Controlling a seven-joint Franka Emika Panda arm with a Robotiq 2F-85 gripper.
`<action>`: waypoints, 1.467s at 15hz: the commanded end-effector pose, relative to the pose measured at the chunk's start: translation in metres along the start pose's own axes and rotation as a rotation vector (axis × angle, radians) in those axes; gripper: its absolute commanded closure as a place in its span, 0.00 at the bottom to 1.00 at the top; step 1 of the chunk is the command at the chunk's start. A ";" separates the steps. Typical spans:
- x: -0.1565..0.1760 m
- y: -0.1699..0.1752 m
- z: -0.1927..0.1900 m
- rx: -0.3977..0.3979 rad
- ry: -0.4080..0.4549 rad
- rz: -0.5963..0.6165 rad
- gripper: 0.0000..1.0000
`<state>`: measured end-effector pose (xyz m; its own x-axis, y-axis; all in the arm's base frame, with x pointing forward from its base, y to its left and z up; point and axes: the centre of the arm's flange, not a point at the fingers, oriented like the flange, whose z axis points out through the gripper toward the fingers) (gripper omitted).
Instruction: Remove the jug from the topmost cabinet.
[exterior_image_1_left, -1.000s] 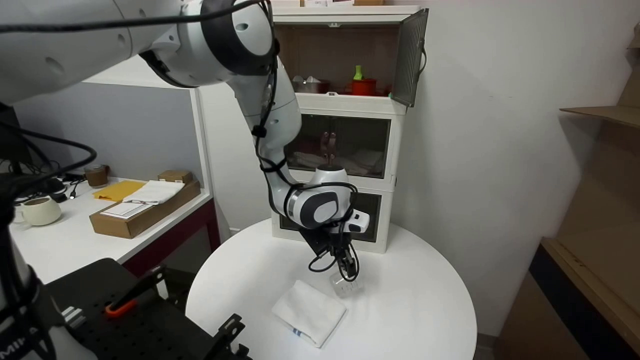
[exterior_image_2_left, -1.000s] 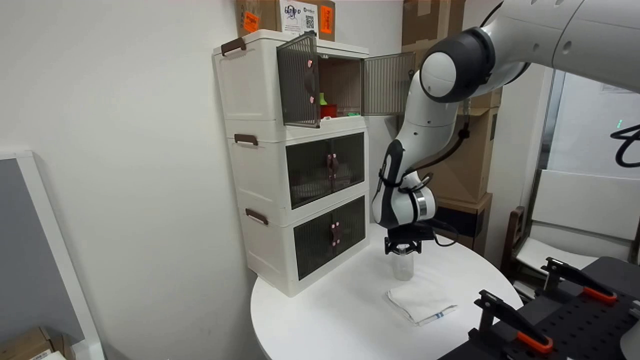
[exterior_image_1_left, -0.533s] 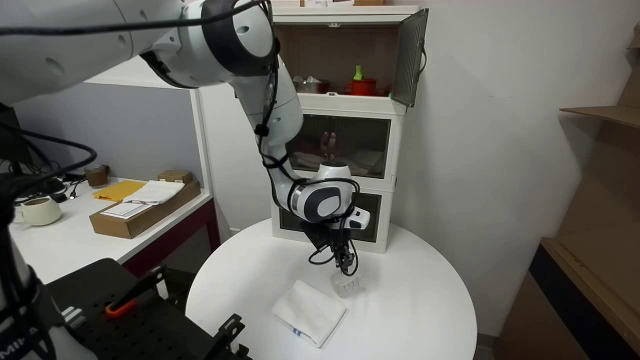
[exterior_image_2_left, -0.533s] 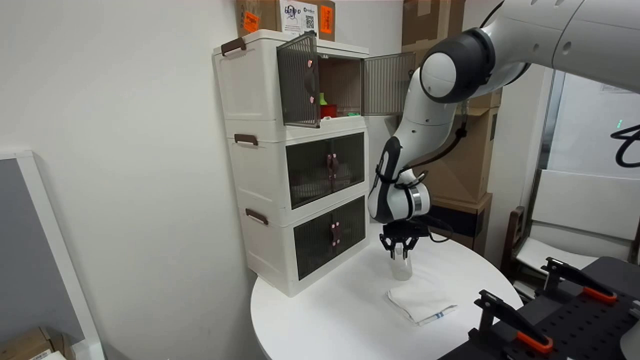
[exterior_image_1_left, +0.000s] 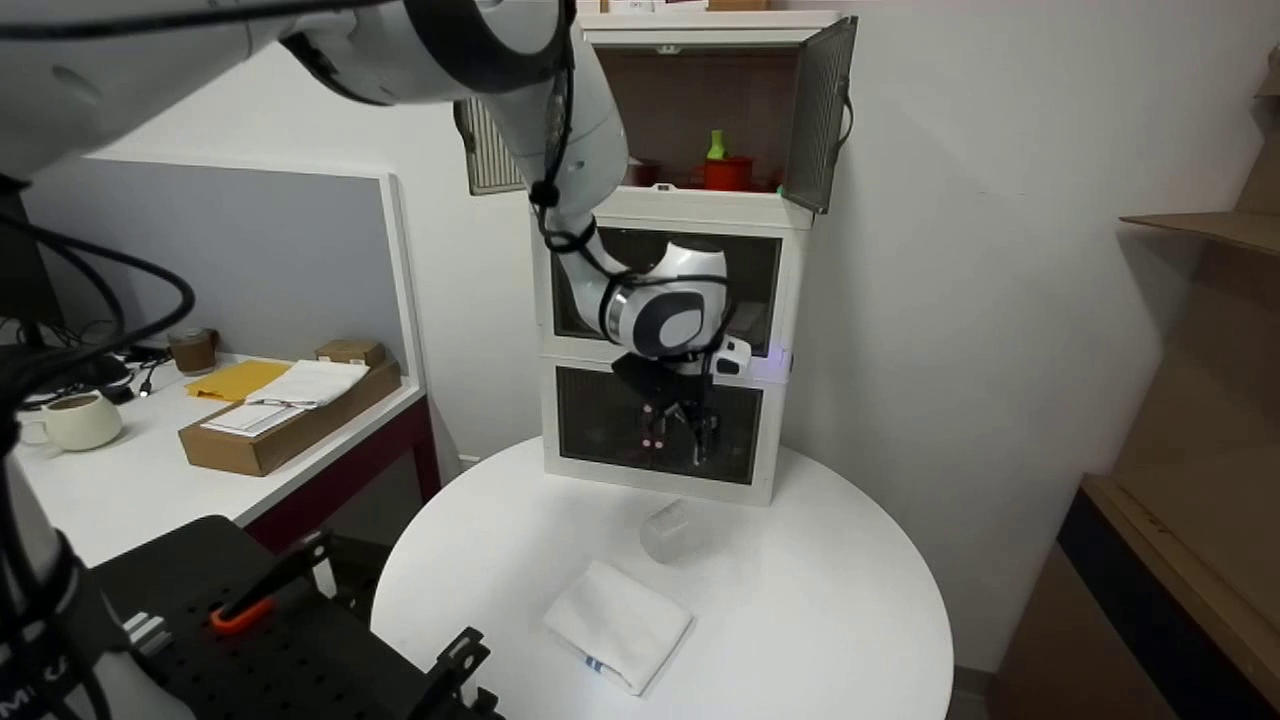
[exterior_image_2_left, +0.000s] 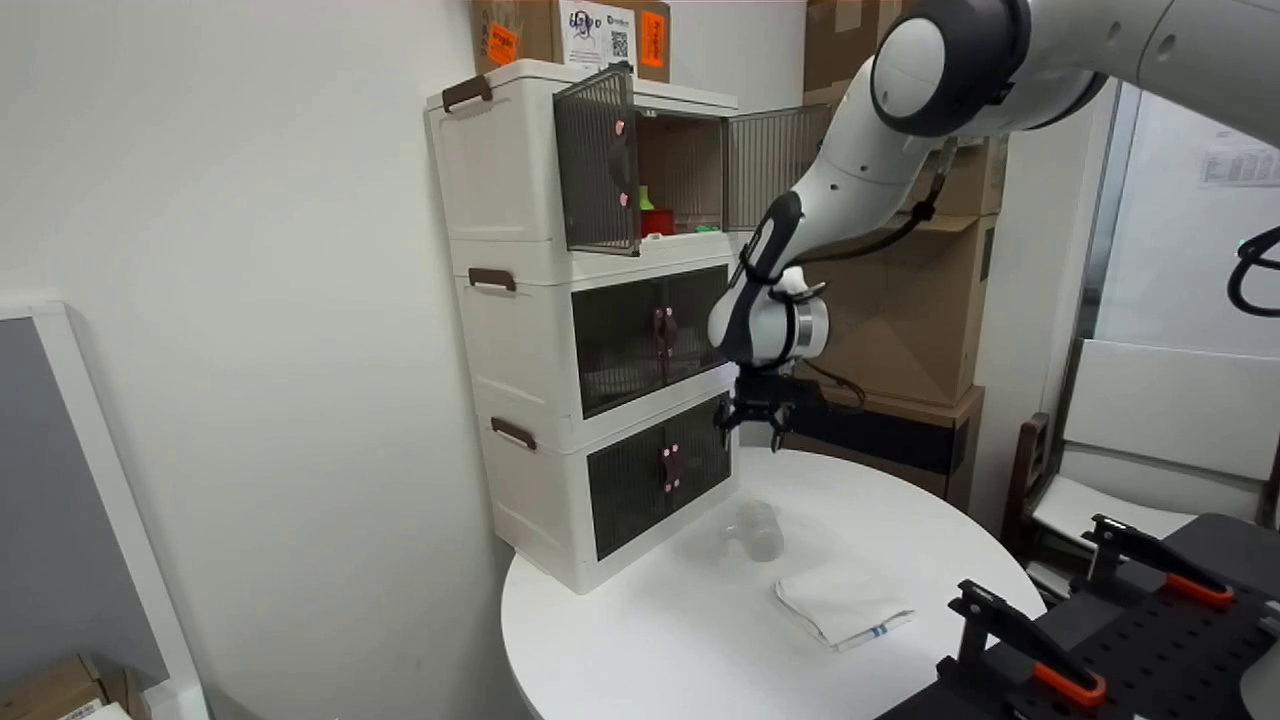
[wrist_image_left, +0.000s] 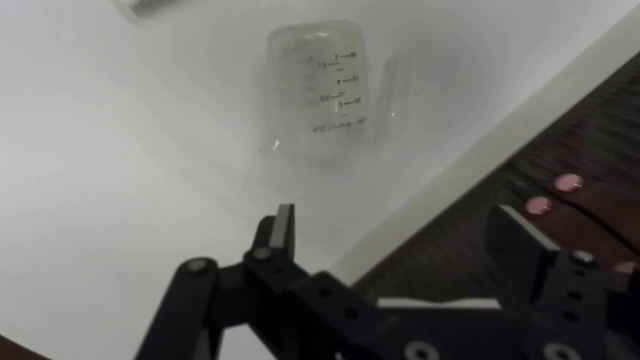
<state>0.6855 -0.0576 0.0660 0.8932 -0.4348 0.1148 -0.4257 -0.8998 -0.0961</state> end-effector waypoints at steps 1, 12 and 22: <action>0.015 -0.027 -0.084 0.050 -0.039 -0.191 0.00; -0.012 -0.097 -0.269 0.113 -0.026 -0.712 0.00; -0.079 -0.068 -0.375 0.044 0.348 -0.578 0.00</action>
<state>0.6384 0.0277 0.4143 0.8897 0.1365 0.4356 0.1318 -0.9904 0.0413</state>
